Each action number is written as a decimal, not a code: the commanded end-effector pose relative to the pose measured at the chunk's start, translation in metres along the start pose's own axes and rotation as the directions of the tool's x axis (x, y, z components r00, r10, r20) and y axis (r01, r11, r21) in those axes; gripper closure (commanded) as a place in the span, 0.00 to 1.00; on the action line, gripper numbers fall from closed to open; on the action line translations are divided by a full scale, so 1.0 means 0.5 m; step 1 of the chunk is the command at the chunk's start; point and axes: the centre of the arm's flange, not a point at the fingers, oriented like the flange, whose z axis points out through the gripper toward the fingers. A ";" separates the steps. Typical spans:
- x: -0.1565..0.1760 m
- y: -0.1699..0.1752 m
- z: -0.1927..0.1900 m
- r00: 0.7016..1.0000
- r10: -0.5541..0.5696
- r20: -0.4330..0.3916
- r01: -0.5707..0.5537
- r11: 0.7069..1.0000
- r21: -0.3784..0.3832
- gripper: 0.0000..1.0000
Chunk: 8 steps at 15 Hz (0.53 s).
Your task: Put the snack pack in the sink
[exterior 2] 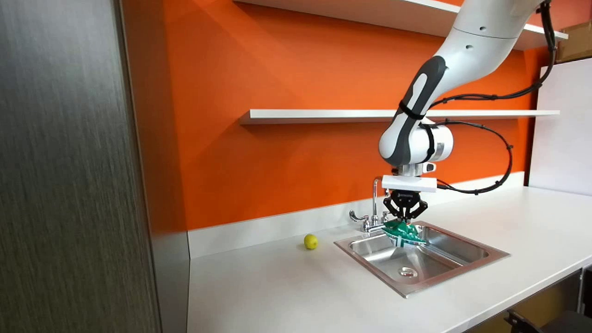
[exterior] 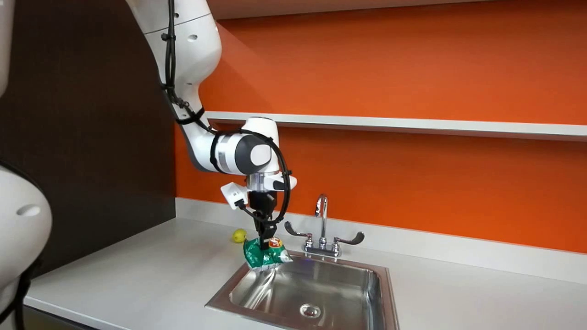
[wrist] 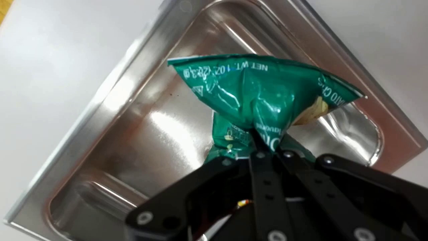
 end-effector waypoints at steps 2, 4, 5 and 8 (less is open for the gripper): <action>-0.009 0.025 0.083 1.000 -0.007 -0.008 0.007 1.000 -0.010 1.00; -0.005 0.029 0.117 1.000 -0.010 -0.016 0.009 1.000 -0.017 1.00; -0.002 0.031 0.135 1.000 -0.011 -0.023 0.010 1.000 -0.020 1.00; 0.006 0.038 0.188 0.999 -0.008 -0.034 0.007 1.000 -0.022 1.00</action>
